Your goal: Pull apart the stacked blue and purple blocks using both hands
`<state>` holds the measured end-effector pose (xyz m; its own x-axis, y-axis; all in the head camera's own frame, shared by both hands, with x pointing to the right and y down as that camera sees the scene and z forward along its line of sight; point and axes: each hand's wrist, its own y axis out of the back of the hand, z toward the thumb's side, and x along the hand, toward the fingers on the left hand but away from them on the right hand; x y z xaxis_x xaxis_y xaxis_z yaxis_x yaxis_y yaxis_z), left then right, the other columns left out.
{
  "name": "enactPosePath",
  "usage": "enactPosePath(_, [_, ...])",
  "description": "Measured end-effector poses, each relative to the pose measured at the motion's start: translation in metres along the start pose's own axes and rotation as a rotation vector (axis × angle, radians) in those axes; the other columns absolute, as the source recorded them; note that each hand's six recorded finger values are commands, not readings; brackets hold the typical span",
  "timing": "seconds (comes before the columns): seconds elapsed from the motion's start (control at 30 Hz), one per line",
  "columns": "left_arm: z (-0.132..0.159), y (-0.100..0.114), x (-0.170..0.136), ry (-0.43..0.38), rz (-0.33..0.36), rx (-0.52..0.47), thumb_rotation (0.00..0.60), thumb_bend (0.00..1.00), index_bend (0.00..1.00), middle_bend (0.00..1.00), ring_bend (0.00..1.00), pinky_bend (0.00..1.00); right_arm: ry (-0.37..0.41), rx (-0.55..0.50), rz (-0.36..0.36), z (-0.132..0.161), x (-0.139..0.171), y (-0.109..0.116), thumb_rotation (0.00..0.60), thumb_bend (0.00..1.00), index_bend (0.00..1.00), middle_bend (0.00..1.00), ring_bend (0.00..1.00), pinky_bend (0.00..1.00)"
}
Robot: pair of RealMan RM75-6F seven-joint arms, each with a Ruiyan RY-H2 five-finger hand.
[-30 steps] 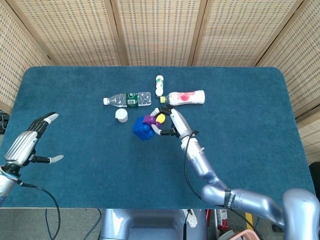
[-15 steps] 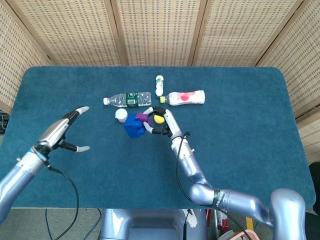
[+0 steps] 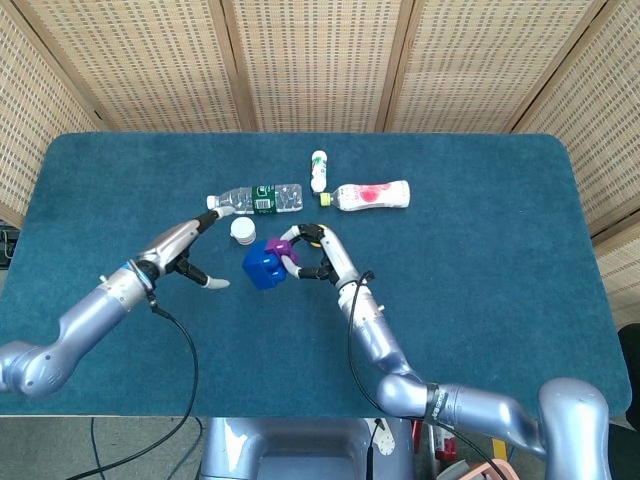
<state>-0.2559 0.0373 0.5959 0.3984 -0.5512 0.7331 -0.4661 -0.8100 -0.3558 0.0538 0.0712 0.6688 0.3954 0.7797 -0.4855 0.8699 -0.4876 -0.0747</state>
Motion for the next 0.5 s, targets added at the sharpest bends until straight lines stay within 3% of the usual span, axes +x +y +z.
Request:
enactPosePath(0.33, [0.013, -0.011, 0.015, 0.065, -0.07, -0.017, 0.6, 0.0, 0.15, 0.02, 0.0, 0.0, -0.002, 0.0, 0.0, 0.005, 0.0, -0.007, 0.6, 0.43, 0.62, 0.65, 0.24, 0.0])
enactPosePath(0.5, [0.017, -0.014, 0.018, 0.079, -0.084, -0.012, 0.6, 0.0, 0.17, 0.02, 0.0, 0.0, 0.0, 0.003, 0.001, 0.006, 0.0, -0.009, 0.6, 0.43, 0.62, 0.65, 0.24, 0.0])
